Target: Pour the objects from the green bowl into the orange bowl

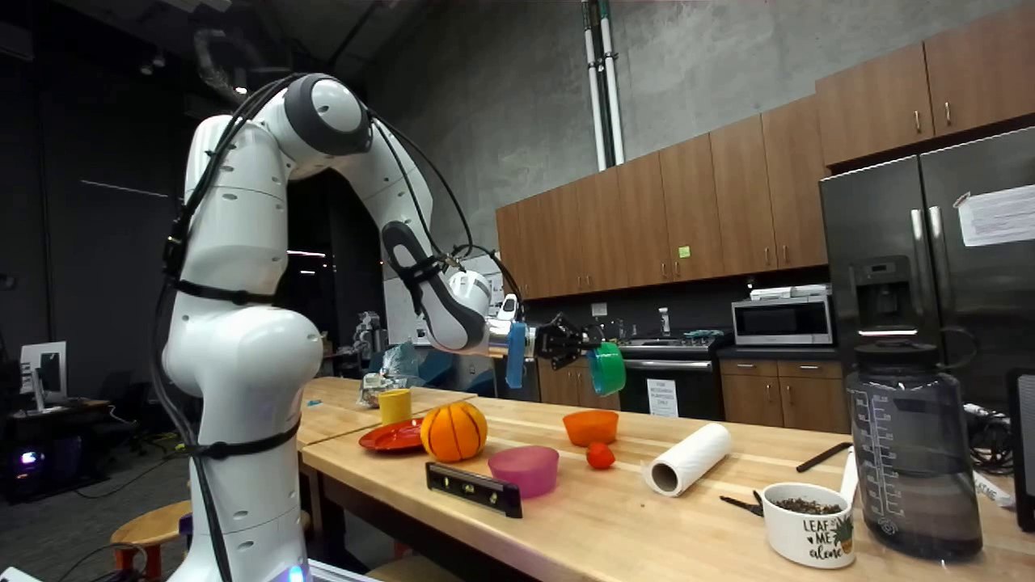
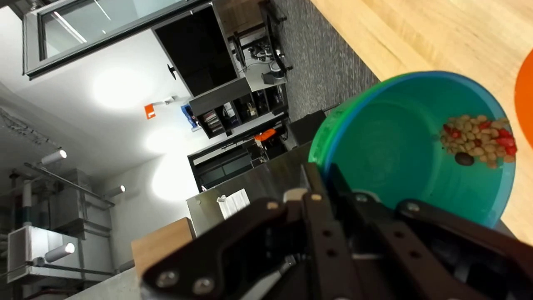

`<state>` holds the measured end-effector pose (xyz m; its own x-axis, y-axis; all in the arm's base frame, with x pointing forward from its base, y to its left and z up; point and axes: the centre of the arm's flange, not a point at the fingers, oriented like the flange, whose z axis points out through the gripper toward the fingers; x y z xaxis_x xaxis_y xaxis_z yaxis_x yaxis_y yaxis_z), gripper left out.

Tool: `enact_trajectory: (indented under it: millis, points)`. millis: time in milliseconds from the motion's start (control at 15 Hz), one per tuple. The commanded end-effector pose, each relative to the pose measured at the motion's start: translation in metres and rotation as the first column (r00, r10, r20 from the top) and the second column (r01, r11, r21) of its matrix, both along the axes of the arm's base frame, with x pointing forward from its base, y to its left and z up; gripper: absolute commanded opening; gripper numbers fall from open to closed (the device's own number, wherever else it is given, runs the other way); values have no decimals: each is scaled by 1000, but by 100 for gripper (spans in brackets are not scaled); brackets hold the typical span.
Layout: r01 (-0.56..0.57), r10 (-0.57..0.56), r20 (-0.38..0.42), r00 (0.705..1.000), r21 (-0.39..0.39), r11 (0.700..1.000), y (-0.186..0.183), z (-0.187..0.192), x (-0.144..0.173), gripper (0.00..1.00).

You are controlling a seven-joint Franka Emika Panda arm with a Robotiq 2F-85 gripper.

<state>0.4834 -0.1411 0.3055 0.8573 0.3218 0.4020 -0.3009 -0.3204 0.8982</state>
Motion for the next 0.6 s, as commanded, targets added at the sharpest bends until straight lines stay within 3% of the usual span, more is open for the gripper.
enact_trajectory:
  millis: [0, 533]
  points:
    - [-17, 17, 25, 1000, -20, 1000, 3, 8, -12, 1]
    - [-21, 22, 36, 999, -32, 999, 4, 12, -16, 1]
